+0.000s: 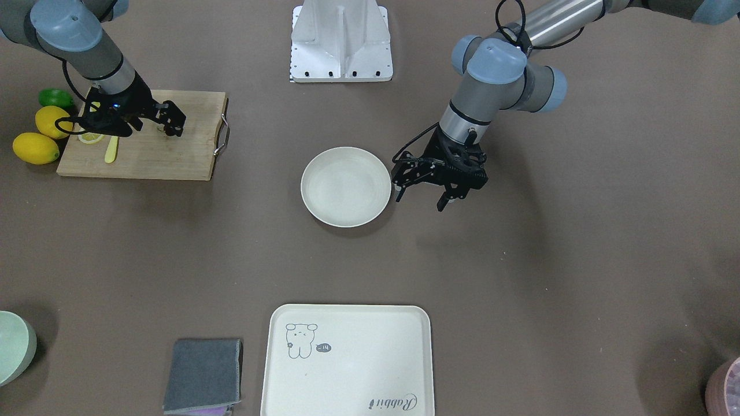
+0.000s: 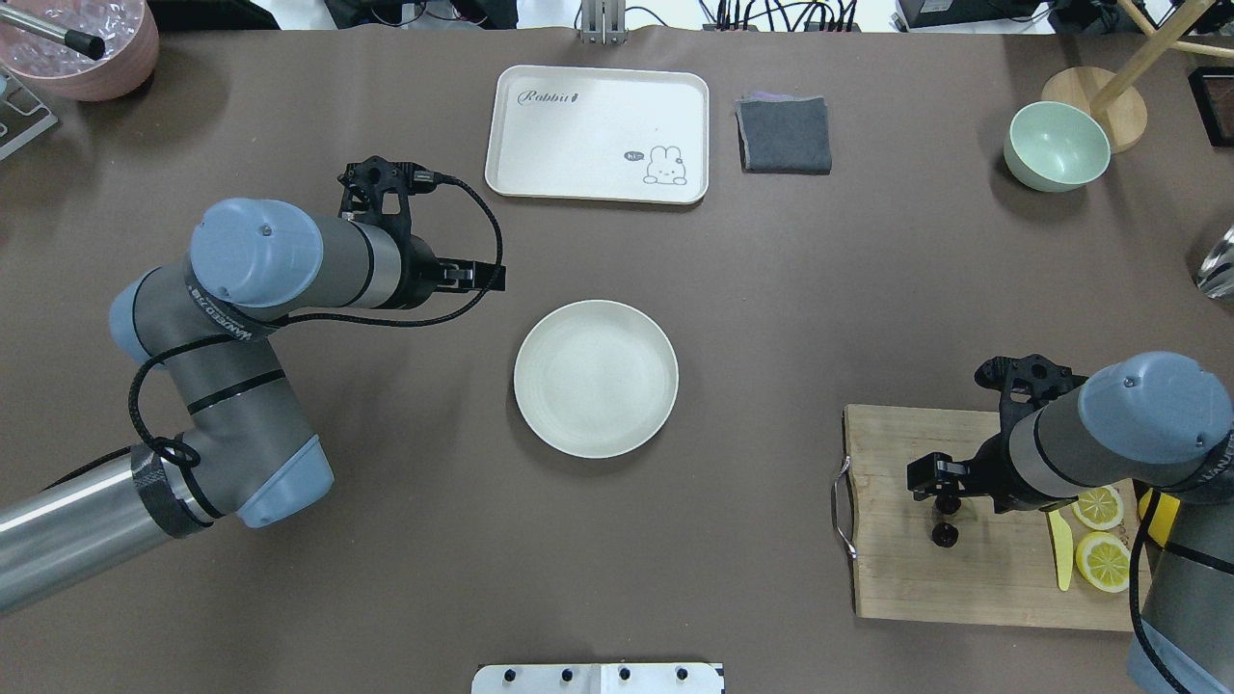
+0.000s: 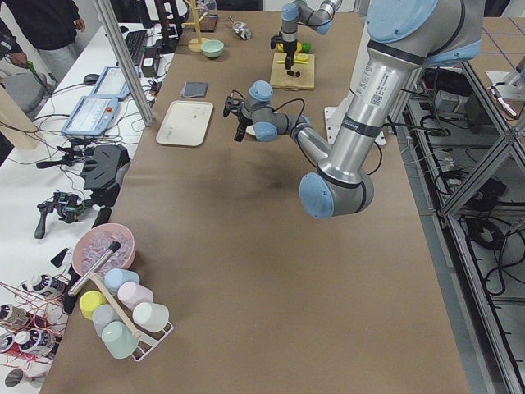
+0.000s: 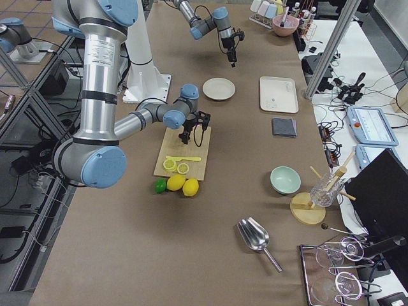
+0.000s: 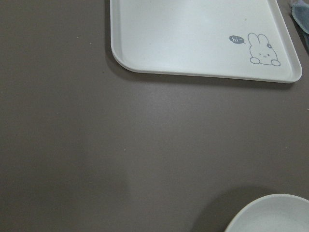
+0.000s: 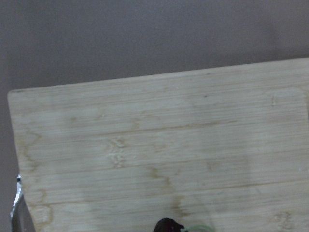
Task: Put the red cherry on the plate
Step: 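Close the right gripper on the cherry stems while the left arm withdraws, then carry the cherries with the right gripper over the white plate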
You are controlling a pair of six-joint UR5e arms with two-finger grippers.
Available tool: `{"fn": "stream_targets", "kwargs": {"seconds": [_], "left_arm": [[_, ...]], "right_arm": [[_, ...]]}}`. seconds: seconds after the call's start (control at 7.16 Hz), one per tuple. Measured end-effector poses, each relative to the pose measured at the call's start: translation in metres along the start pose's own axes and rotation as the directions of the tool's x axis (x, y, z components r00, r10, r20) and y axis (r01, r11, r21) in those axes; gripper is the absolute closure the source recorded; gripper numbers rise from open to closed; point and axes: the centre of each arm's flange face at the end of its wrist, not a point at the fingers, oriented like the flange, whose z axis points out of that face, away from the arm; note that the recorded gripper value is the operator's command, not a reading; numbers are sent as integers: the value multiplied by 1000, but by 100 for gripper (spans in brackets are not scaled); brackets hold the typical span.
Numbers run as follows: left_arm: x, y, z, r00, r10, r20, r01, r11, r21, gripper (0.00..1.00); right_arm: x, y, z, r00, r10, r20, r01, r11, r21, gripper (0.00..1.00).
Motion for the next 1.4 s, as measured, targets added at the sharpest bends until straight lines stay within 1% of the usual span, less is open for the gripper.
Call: {"fn": "stream_targets", "kwargs": {"seconds": [0.14, 0.7, 0.84, 0.98, 1.12, 1.26, 1.4], "left_arm": [[-2, -2, -1, 1000, 0, 3, 0, 1000, 3, 2], [-7, -2, 0, 1000, 0, 10, 0, 1000, 1, 2], [-16, -1, 1, 1000, 6, 20, -6, 1000, -1, 2], [-32, -4, 0, 999, 32, 40, -32, 999, 1, 2], [-58, -13, -5, 995, 80, 64, -80, 997, -6, 2], [-92, -25, -14, 991, 110, 80, -107, 994, -37, 2], [-136, -43, -31, 989, 122, 86, -115, 990, -78, 2]], "right_arm": [[-1, 3, 2, 1000, -7, -3, 7, 1000, 2, 100], [3, 3, 3, 1000, -6, -13, 6, 1000, 12, 100], [2, 0, 0, 1000, -4, -8, 4, 1000, 19, 100], [-2, -4, -6, 1000, 1, 6, -1, 1000, 27, 100], [-12, -11, -14, 1000, 4, 30, -5, 999, 36, 100], [-26, -17, -22, 998, 3, 57, -5, 999, 42, 100], [-42, -23, -30, 996, -4, 87, 0, 999, 49, 100]]}}
